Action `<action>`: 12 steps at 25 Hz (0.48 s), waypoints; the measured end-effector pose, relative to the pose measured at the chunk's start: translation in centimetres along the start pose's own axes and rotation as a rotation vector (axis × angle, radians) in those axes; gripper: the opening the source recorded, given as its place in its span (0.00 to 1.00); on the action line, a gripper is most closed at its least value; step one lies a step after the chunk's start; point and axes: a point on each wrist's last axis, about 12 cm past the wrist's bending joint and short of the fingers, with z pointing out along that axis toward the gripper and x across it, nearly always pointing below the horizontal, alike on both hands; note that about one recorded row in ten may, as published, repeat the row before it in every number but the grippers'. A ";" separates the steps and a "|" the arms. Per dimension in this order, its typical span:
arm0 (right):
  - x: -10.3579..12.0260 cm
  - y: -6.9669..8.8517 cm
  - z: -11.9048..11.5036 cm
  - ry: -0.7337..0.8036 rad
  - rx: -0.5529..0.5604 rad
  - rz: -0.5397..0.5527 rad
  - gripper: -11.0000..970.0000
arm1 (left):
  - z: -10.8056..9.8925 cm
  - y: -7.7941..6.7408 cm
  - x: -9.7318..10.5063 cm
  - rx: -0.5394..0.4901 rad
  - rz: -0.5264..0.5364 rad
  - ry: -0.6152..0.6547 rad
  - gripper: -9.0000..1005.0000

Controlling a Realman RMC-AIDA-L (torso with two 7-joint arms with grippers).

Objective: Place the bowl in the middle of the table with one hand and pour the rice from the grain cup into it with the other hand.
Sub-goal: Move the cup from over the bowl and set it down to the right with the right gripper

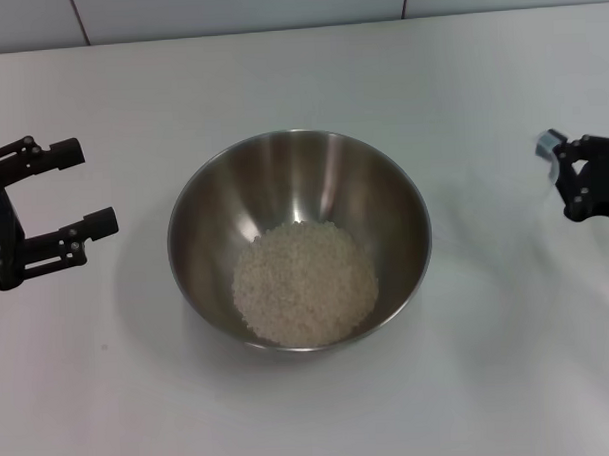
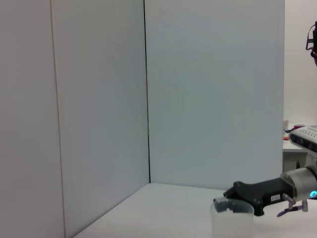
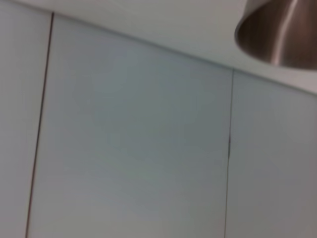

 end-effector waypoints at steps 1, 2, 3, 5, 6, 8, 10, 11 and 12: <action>0.1 0.0 0.2 0.017 -0.004 0.002 0.03 | 0.0 0.0 0.0 0.000 0.000 -0.002 0.78; 0.5 0.1 0.5 0.048 -0.002 0.002 0.03 | 0.0 0.0 0.0 0.000 0.001 -0.002 0.78; 0.5 0.1 0.5 0.048 -0.002 0.002 0.03 | 0.0 0.0 0.0 0.000 0.001 -0.002 0.78; 0.7 0.1 0.6 0.067 0.004 0.004 0.03 | 0.1 0.0 0.0 0.000 0.001 -0.002 0.78; 0.8 0.1 0.7 0.073 0.006 0.006 0.03 | 0.1 0.0 0.0 0.000 0.001 -0.002 0.78; 1.0 0.3 0.8 0.085 0.003 0.011 0.03 | 0.1 0.0 0.0 0.000 0.001 -0.003 0.78; 1.2 0.4 1.0 0.099 0.002 0.011 0.03 | 0.1 0.0 0.0 0.000 0.002 -0.002 0.78; 1.3 0.4 1.0 0.106 0.003 0.011 0.03 | 0.1 0.0 0.0 0.000 0.003 -0.002 0.78; 1.5 0.5 1.1 0.116 0.005 0.009 0.03 | 0.1 0.0 0.0 0.001 0.004 -0.001 0.78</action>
